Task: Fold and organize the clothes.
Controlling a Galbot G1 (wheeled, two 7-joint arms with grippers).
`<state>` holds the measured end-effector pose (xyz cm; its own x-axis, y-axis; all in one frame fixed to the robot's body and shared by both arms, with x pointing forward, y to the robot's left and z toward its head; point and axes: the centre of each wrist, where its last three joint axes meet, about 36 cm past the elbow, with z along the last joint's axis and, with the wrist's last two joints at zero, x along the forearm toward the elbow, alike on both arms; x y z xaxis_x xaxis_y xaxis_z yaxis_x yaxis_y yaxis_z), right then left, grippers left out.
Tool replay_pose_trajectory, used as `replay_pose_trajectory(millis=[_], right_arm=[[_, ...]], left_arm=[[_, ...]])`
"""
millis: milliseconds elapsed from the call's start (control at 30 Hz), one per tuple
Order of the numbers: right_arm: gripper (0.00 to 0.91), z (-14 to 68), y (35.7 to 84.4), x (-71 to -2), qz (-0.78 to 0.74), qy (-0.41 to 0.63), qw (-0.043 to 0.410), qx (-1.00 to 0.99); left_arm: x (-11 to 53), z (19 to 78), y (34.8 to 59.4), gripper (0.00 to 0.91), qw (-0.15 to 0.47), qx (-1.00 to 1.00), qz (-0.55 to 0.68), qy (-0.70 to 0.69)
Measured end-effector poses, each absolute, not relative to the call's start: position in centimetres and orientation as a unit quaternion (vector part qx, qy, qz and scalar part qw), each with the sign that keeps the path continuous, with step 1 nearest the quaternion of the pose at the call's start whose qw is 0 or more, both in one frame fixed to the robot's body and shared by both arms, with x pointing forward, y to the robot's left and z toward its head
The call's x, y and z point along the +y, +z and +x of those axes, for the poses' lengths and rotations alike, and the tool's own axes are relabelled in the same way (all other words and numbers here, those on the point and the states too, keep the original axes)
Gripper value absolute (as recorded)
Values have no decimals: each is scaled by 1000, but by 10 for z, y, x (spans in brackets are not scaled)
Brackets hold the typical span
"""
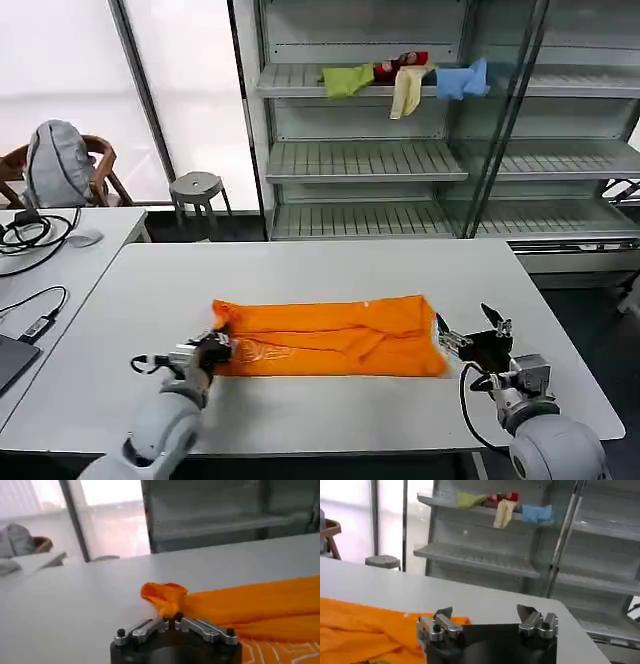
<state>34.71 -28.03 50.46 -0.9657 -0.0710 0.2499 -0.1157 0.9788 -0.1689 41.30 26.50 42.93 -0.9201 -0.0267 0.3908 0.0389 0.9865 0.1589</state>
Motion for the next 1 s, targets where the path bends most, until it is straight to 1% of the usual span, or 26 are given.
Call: replay_pose_trajectory(millis=[167,267,400,533,667,800,1000], right_arm=[[907,347,505,-280,48,92,122,-987],[907,345,506,-282,46,93,121,-987],[907,343,508,-283,45,96,120,-987],[907,339,511,-286,42,100,117,-987],[907,336,515,-288,37,104,115,-987],[907,331,518,-291,32,106,113,-987],[907,325,520,-293,23,108,113,-987]], left_arm=[[308,414,457,10,179,-978,18,-110],[319,413,474,10,166,-979,20,-118],[320,408,492,10,151,-981,8,-118],[308,401,506,10,133,-985,-15,-109],[287,397,509,20,126,-987,-41,-92],[259,396,505,10,128,-987,-74,-64],[210,393,499,20,131,-982,-134,-14]])
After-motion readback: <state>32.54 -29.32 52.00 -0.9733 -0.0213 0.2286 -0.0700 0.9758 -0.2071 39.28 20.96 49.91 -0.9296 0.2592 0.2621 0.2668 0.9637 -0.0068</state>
